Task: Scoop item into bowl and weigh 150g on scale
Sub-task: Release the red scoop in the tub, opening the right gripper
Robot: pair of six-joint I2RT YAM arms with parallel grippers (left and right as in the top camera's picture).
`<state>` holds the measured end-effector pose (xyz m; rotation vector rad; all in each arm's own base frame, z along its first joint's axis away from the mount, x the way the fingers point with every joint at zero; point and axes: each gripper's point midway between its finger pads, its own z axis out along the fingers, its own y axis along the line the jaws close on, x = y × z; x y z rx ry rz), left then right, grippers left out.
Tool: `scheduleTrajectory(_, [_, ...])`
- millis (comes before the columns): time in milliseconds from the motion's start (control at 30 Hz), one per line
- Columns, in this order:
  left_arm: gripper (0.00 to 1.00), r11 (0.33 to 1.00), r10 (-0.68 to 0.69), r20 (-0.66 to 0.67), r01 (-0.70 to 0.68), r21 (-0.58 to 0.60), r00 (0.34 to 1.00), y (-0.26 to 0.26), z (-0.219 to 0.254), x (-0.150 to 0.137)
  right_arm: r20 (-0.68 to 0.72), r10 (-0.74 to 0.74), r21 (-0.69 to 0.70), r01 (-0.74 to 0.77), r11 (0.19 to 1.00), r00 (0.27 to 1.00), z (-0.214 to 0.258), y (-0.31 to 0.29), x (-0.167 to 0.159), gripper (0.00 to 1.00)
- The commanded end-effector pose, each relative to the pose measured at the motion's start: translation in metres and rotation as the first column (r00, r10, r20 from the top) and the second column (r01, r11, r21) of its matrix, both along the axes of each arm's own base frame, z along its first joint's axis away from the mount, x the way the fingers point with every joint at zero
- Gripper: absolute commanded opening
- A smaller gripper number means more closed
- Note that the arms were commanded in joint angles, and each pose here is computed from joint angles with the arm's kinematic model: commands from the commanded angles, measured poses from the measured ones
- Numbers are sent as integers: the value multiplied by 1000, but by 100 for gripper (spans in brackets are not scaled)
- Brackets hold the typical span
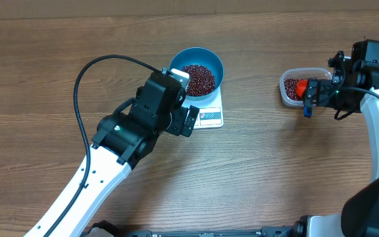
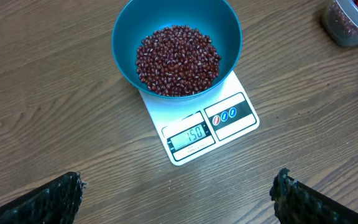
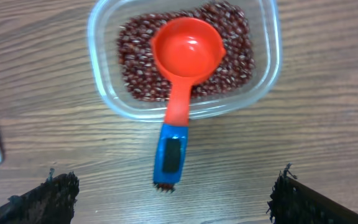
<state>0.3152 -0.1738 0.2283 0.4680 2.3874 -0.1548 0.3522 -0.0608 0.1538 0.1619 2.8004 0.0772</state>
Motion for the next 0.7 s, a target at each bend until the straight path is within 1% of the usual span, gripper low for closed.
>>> scheduleTrajectory(0, [100,1000,6,26,-6,-6,1000,2,10,2,126,79,18,-82,996,989,38,12,4,100])
scheduleTrajectory(667, [99,1000,6,26,-6,-6,1000,2,10,2,141,68,13,-71,997,988,41,11,6,100])
